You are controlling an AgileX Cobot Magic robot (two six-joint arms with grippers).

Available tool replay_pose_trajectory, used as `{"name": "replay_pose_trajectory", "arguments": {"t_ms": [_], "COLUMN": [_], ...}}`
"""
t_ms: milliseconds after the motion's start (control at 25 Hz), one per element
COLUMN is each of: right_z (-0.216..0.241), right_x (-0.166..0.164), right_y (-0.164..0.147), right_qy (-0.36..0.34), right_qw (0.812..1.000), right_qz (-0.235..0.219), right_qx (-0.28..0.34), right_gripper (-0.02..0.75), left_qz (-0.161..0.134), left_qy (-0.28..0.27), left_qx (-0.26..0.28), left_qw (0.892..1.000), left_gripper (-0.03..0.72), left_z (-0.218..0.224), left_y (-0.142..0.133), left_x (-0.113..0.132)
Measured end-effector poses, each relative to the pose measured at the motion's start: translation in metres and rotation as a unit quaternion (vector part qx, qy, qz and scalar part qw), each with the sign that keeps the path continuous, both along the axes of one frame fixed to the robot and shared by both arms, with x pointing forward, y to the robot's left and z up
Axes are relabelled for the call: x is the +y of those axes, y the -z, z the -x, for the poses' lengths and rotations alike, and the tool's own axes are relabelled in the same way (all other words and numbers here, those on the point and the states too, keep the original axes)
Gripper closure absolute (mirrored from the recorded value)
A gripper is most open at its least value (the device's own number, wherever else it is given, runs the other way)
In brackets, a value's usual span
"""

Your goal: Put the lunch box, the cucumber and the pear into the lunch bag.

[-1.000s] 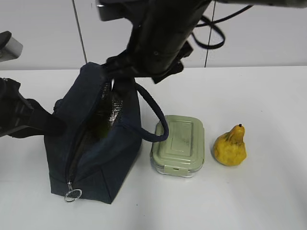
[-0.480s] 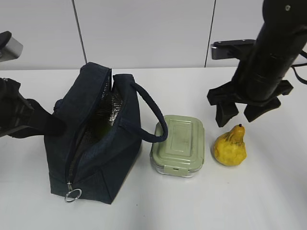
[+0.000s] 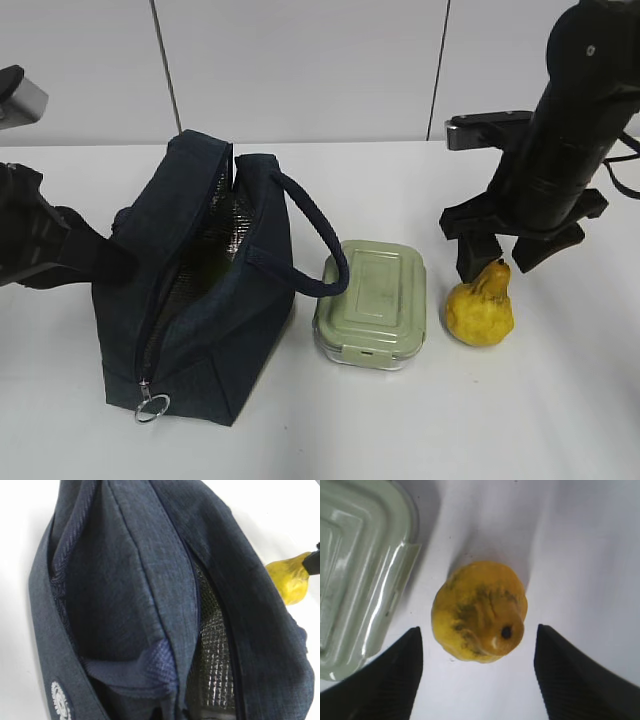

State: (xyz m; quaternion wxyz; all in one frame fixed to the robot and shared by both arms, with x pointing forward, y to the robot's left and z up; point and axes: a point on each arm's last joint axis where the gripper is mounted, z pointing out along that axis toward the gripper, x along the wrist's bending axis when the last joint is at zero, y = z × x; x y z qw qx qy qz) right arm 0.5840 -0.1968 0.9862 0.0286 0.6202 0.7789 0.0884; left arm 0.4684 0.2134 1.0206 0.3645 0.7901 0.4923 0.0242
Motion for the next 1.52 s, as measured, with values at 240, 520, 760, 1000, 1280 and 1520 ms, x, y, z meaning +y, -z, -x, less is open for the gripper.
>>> {"name": "replay_pose_trajectory", "arguments": {"t_ms": [240,520,760,1000,1280,1520], "right_z": [-0.006,-0.005,0.008,0.039,0.055,0.029], "right_x": [0.001,-0.001,-0.004,0.053,0.149,0.176], "right_y": [0.028,0.021,-0.041,-0.129,-0.145,-0.079], "right_qy": [-0.001,-0.002,-0.005,-0.125,-0.248,-0.261], "right_qw": [0.999,1.0,0.998,0.967,0.925,0.942], "right_qz": [0.011,0.017,-0.004,-0.137,-0.208,-0.163], "right_qx": [0.032,0.023,-0.062,-0.174,-0.198,-0.132], "right_gripper": [0.244,0.521,0.529,0.531,0.531,0.531], "left_qz": [0.0,0.0,0.0,0.0,0.0,-0.001], "left_qy": [0.0,0.002,0.003,0.002,0.002,0.002], "left_qx": [0.0,0.002,0.003,0.002,0.001,0.001], "left_qw": [1.0,1.0,1.0,1.0,1.0,1.0], "left_gripper": [0.703,0.703,0.703,0.703,0.703,0.703], "left_z": [0.0,0.0,0.001,0.001,0.0,0.0], "left_y": [0.0,0.0,0.0,0.0,0.0,0.0], "left_x": [0.0,0.0,0.0,0.0,0.0,0.0]}}
